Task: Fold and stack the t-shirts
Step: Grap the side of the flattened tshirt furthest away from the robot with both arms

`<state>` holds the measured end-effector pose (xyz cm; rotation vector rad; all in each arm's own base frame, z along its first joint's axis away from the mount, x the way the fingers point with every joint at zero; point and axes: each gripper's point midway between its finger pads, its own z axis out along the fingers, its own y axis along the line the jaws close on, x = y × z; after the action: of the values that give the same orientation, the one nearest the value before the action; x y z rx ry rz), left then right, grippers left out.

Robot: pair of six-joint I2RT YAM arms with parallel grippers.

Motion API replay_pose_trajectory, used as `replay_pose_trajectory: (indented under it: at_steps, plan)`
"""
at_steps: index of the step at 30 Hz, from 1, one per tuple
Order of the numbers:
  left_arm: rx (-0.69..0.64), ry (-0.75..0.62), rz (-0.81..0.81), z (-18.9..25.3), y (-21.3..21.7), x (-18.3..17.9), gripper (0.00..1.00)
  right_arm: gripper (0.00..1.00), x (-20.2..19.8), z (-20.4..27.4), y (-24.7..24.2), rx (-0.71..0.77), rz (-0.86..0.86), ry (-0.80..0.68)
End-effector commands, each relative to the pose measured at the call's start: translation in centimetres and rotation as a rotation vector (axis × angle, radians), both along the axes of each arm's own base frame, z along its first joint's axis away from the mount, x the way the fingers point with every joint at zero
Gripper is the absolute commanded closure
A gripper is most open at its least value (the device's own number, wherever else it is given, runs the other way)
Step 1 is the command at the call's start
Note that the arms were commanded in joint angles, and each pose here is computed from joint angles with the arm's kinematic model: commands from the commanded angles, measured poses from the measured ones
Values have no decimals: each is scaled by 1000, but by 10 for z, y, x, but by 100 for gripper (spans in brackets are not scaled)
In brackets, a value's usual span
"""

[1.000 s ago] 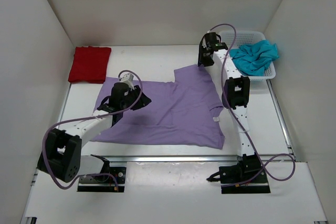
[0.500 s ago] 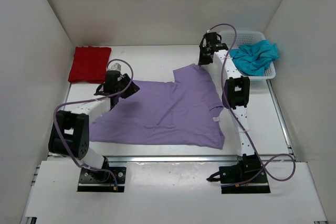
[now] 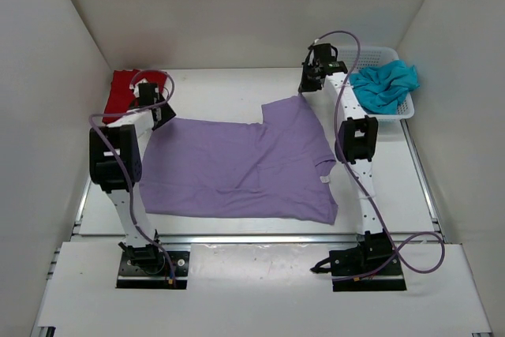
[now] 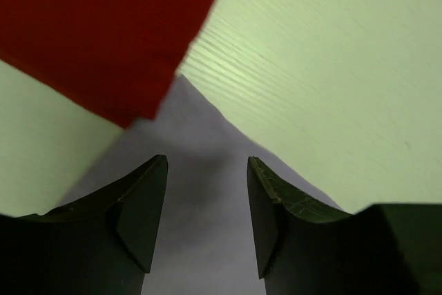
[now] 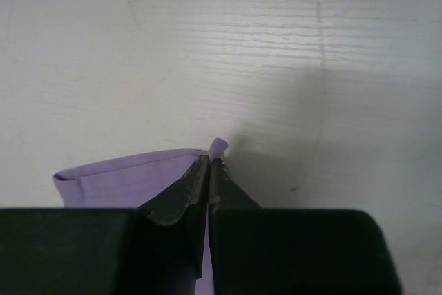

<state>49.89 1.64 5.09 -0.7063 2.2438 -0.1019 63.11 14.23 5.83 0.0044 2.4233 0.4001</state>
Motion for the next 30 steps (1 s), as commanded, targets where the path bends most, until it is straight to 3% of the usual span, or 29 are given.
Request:
replay_pose_trajectory:
  at_steps: [1,10,17,26,29,30]
  plan:
    - [101,43,37,3,27,14,40,100,3,56,24,37,70,-110]
    - [142,104,-7,1,30,46,41,99,-4,52,45,53,111,-96]
    - [159,135,-23,-3,32,52,58,100,-1,65,39,69,107,-116]
    - [148,137,-5,-5,39,40,44,100,0,84,26,74,89,-139]
    - [157,114,-12,4,36,42,44,100,-3,86,29,73,99,-139]
    - [166,119,-10,2,37,40,49,100,-2,89,30,75,98,-147]
